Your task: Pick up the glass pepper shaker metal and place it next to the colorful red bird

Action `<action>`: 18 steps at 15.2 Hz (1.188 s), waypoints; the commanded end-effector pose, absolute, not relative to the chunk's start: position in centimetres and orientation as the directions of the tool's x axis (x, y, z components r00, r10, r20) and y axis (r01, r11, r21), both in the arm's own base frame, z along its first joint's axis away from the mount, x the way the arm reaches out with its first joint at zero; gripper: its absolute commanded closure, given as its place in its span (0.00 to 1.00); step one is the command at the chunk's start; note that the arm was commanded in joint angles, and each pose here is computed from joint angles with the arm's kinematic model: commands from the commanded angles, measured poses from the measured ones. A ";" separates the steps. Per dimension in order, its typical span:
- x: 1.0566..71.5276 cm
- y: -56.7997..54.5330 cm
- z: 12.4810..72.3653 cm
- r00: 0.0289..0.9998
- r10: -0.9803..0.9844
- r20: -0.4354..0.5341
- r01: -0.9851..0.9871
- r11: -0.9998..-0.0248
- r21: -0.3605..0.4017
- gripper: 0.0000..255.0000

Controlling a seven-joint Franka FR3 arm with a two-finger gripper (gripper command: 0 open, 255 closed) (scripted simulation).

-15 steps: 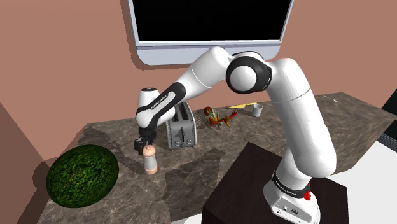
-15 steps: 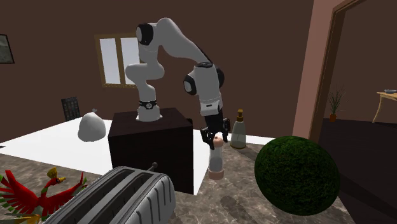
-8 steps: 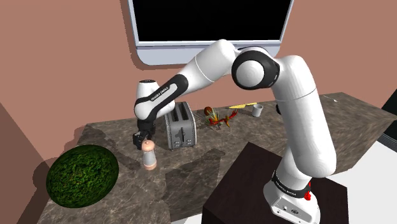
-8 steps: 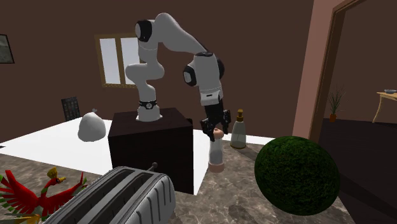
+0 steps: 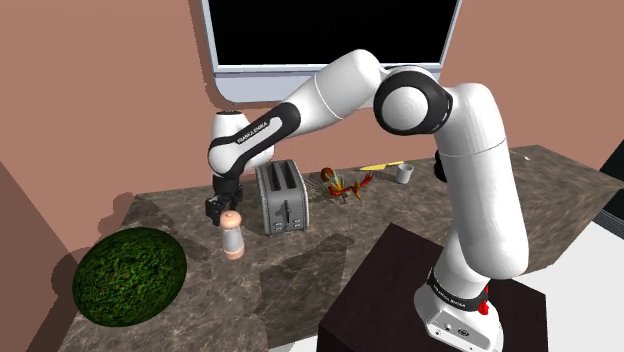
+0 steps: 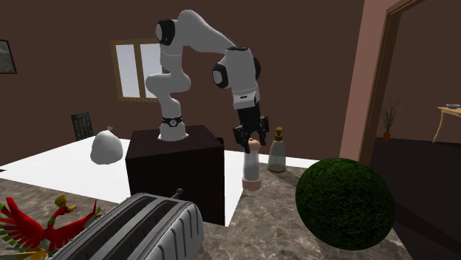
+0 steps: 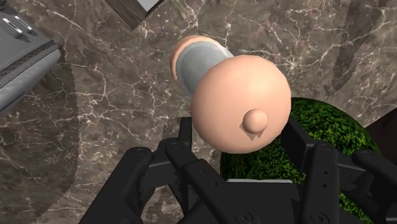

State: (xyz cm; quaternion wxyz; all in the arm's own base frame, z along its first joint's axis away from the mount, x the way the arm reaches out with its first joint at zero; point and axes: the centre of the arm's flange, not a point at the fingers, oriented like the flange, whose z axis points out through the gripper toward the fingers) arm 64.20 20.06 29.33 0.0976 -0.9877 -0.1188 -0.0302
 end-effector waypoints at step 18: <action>64.2 20.0 39.4 0.970 0.229 0.083 0.240 -0.953 -0.186 1.00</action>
